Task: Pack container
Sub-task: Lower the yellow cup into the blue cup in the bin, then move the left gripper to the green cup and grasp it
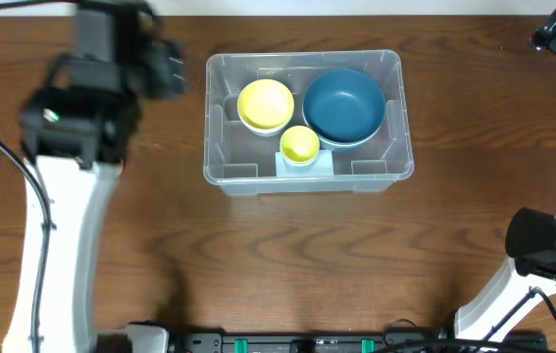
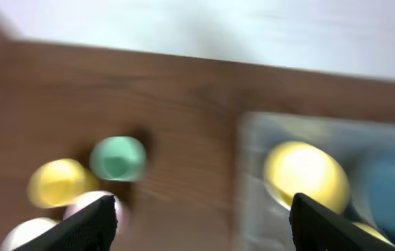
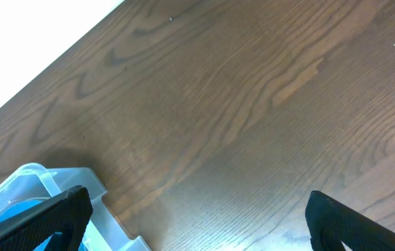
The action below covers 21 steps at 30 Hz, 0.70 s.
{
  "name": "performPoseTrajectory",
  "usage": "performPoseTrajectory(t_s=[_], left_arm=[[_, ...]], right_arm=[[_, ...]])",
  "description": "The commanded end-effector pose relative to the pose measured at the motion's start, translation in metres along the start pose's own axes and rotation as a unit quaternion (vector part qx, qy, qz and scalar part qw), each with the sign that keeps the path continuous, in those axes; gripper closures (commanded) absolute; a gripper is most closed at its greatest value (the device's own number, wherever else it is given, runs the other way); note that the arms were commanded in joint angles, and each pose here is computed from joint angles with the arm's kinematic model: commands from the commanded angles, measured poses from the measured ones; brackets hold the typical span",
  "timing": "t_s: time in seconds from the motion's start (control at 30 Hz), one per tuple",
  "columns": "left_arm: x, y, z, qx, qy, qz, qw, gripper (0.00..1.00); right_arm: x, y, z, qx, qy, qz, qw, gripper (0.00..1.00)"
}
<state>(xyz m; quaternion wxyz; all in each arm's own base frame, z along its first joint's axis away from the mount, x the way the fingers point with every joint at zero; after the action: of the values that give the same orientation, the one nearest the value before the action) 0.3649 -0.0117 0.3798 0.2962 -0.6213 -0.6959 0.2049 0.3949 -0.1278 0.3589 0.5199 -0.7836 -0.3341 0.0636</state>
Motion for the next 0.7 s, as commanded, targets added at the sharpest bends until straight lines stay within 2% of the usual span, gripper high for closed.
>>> performPoseTrajectory(t_s=[0.0, 0.13, 0.3, 0.6, 0.67], left_arm=[[0.031, 0.064, 0.019, 0.068, -0.035, -0.031, 0.997, 0.20], [0.048, 0.114, 0.036, 0.114, -0.061, -0.019, 0.991, 0.20], [0.051, 0.172, 0.068, 0.182, -0.058, -0.021, 0.981, 0.21], [0.042, 0.241, 0.118, 0.263, -0.039, -0.012, 0.964, 0.21], [0.041, 0.253, 0.129, 0.277, -0.039, -0.012, 0.960, 0.25]], right_arm=[[-0.001, 0.004, -0.002, 0.001, 0.009, 0.003, 1.000, 0.01], [-0.001, 0.004, -0.002, 0.001, 0.009, 0.003, 1.000, 0.01], [-0.001, 0.004, -0.002, 0.001, 0.009, 0.003, 1.000, 0.01], [-0.001, 0.004, -0.002, 0.001, 0.009, 0.003, 1.000, 0.01], [-0.001, 0.004, -0.002, 0.001, 0.009, 0.003, 1.000, 0.01]])
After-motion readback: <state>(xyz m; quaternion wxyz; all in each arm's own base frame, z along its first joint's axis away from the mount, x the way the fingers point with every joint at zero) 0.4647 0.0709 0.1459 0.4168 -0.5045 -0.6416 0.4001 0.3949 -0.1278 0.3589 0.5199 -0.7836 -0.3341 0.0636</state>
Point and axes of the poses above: each gripper's point midway between its finger pads, its own y axis out along the fingers, its own x axis along the line the jaws close on, z = x × y, the point moved 5 cm from there along -y, back along the fingers, and after that the axes turned 13 degrees about y, right-handed, at the moved point
